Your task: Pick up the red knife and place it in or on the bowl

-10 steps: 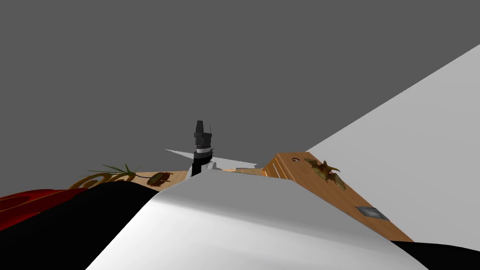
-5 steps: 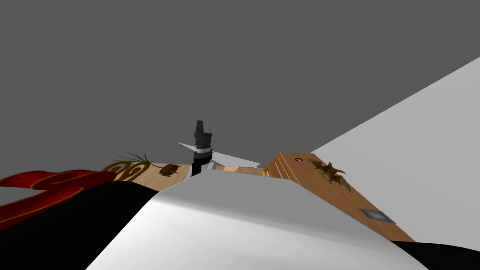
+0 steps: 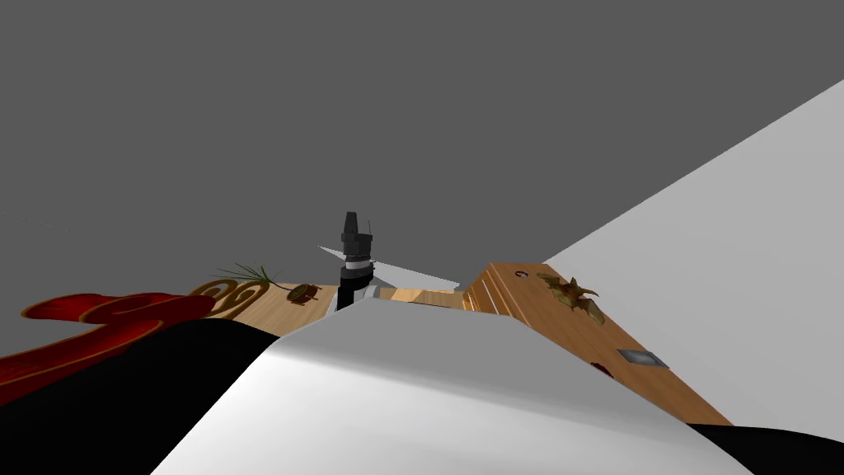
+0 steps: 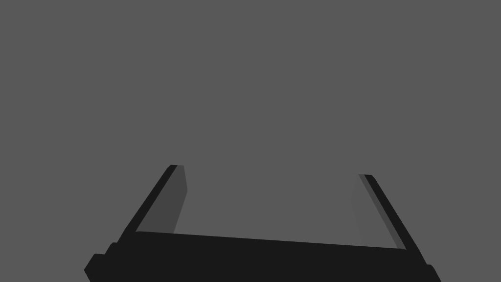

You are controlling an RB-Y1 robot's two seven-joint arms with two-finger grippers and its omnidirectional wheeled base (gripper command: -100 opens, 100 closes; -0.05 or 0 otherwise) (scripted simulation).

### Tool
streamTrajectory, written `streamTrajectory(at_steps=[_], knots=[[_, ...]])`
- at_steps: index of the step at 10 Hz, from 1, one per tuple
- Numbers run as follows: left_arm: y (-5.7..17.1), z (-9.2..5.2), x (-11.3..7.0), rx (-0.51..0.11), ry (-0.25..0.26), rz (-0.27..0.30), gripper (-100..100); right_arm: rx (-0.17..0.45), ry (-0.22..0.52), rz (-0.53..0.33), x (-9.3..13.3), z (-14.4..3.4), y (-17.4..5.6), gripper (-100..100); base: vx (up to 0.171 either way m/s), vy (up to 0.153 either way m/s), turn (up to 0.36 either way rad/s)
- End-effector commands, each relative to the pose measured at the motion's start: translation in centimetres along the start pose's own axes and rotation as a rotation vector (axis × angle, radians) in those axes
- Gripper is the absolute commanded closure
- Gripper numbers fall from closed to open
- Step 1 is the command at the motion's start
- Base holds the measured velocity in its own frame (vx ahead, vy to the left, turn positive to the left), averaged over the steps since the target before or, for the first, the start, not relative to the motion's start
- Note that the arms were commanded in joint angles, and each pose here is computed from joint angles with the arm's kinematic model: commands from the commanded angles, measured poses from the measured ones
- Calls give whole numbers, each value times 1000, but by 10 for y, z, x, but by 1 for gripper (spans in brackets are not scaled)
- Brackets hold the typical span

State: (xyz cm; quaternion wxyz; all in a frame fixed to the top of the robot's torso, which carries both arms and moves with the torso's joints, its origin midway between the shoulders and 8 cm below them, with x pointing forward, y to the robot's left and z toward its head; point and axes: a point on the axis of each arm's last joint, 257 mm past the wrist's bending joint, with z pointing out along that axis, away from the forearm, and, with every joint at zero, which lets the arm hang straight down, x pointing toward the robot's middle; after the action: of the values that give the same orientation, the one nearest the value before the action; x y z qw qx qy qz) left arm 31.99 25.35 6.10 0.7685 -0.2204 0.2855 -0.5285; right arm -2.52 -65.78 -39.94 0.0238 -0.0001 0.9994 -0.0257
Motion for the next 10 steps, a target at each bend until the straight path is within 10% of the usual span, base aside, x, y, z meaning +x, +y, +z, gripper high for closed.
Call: streamTrajectory(at_steps=[1, 10], knots=[[0, 0, 0, 0, 0, 0, 0, 12, 4, -23, -5, -7, -5, 100, -166, -15, -15], [0, 0, 0, 0, 0, 0, 0, 83, 16, -202, -65, -65, -44, 100, -150, -40, -58]])
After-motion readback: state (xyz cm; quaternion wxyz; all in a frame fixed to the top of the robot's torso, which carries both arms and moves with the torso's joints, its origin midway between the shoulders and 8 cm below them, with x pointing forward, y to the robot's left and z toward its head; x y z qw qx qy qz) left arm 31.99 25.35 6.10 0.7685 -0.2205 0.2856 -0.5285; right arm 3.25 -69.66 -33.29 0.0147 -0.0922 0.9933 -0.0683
